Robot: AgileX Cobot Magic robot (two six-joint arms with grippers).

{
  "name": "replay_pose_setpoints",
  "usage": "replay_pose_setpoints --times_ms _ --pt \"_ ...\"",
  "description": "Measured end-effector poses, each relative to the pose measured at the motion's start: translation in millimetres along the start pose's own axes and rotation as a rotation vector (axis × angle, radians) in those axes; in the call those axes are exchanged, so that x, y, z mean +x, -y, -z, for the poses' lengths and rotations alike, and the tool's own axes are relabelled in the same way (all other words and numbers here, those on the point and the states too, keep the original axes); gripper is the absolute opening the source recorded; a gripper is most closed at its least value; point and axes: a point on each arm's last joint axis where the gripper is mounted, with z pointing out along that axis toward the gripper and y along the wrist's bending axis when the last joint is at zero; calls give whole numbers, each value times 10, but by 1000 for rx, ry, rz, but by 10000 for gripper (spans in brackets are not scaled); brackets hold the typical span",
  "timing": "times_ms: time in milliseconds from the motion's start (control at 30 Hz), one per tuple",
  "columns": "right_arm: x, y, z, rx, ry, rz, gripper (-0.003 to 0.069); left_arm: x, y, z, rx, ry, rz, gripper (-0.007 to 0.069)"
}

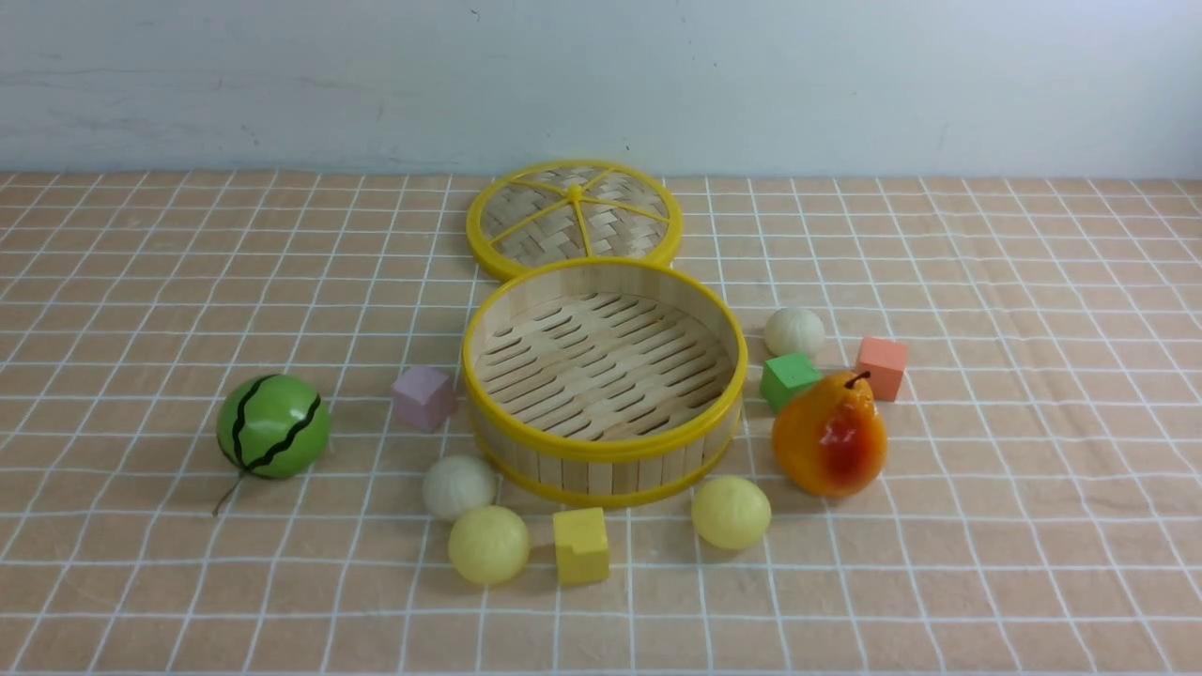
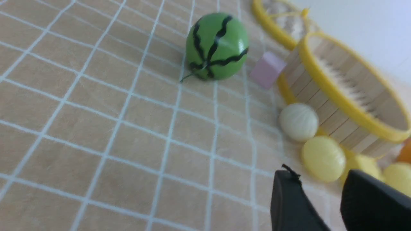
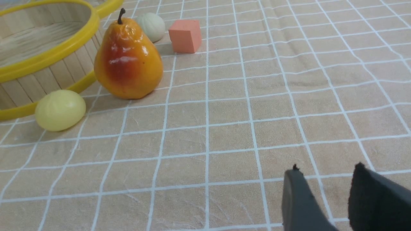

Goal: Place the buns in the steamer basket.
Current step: Use the left arm to grab a steamed stuffed bun

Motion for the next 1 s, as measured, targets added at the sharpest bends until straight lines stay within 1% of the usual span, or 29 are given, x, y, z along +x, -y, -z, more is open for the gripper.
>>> replay_pose_setpoints --times_ms 33,67,133,167,233,267,300,333,367,400,433,467,500,533,567,600,700,767,833,900,933,967,1000 --pt "0 0 0 0 0 0 239 -11 7 0 7 12 18 237" --pt "0 0 0 0 0 0 239 -44 31 2 36 47 100 237" --pt "0 0 0 0 0 0 239 -86 53 6 68 89 202 237" --pt "0 0 0 0 0 0 239 -157 72 17 104 162 275 237" --pt "0 0 0 0 0 0 239 -186 77 23 115 192 295 237" --pt "0 0 0 0 0 0 239 -226 87 33 132 228 330 232" --pt "0 0 0 0 0 0 239 -258 111 46 142 234 349 221" --pt "0 0 0 0 0 0 239 -310 169 77 157 221 357 194" --pt "0 0 0 0 0 0 239 -322 183 79 160 219 355 188" --pt "0 0 0 0 0 0 239 -435 311 145 183 191 326 137" --pt "0 0 0 0 0 0 239 -451 330 156 187 187 318 130" --pt "0 0 0 0 0 0 239 -531 427 198 190 149 279 90" --pt "0 0 0 0 0 0 239 -637 561 229 170 62 207 31" --pt "0 0 0 0 0 0 239 -750 686 217 134 -39 136 -10" --pt "0 0 0 0 0 0 239 -730 677 194 119 -68 126 -14" --pt "0 0 0 0 0 0 239 -829 790 154 65 -215 22 -13" --pt "0 0 0 0 0 0 239 -969 908 -76 -32 -483 -141 -13" --pt "0 0 0 0 0 0 239 -997 923 -342 -84 -685 -231 -13" --pt "0 0 0 0 0 0 239 -1012 912 -643 -113 -806 -268 -13" --pt "0 0 0 0 0 0 239 -1013 913 -959 -126 -879 -281 -13" --pt "0 0 0 0 0 0 239 -994 899 -963 -131 -890 -279 -13" --pt "0 0 0 0 0 0 239 -929 960 -1240 -115 -948 -313 -13" --pt "0 0 0 0 0 0 239 -880 991 -1344 -105 -969 -328 -13"
